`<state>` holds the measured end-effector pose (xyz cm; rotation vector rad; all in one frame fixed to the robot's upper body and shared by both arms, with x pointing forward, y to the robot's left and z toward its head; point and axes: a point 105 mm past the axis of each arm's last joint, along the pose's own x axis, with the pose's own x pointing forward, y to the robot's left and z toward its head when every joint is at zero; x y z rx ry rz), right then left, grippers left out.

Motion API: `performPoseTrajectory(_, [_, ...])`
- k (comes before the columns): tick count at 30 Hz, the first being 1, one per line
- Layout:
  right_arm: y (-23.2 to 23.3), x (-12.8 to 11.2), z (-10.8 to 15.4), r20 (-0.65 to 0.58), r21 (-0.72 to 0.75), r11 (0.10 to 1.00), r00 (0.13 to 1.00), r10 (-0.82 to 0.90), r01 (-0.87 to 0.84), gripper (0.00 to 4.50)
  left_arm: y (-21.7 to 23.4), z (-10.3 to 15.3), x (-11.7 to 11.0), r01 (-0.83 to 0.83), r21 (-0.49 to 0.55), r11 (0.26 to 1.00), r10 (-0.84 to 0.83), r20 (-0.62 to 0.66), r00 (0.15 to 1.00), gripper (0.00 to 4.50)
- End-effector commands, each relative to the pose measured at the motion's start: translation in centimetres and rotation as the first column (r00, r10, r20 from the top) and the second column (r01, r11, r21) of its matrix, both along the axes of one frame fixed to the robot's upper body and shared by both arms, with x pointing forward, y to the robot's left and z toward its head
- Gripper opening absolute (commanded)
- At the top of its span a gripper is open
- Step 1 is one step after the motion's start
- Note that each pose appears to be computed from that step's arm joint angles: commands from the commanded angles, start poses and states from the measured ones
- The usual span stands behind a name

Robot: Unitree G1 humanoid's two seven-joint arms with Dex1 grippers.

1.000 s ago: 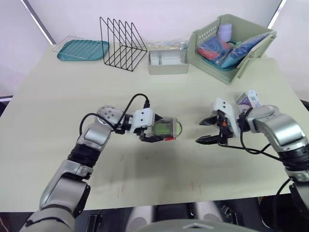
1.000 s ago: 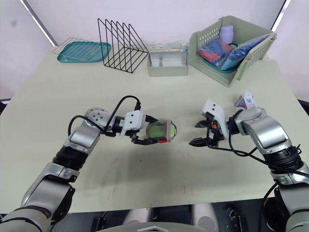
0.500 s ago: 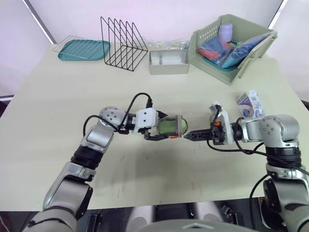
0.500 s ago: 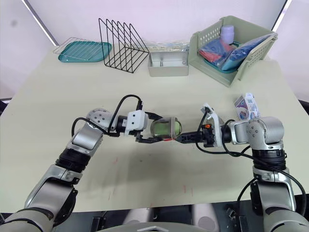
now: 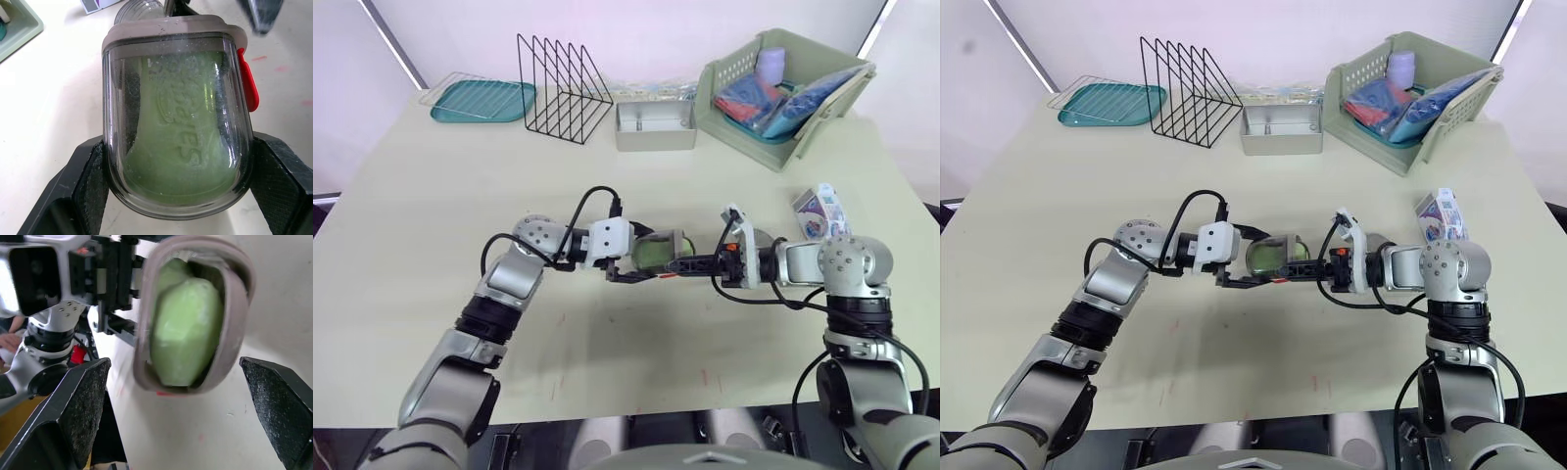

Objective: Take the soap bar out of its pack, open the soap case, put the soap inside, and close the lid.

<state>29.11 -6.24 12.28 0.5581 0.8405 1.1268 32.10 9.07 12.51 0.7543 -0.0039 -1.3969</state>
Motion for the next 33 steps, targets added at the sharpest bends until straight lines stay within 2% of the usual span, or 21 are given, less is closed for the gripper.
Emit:
performPoseTrajectory(1, [0.6, 0.2, 1.3, 0.028, 0.039, 0.999, 1.0, 0.012, -0.013, 4.44, -0.2, 1.6, -0.1, 0.01, -0.037, 0.999, -0.008, 0.063, 0.998, 3.44])
performPoseTrajectory(33, [1.8, 0.6, 1.0, 0.0, 0.039, 0.998, 0.999, 0.045, -0.045, 4.44, -0.3, 1.7, -0.4, 0.019, -0.031, 0.999, -0.017, 0.067, 0.998, 3.44])
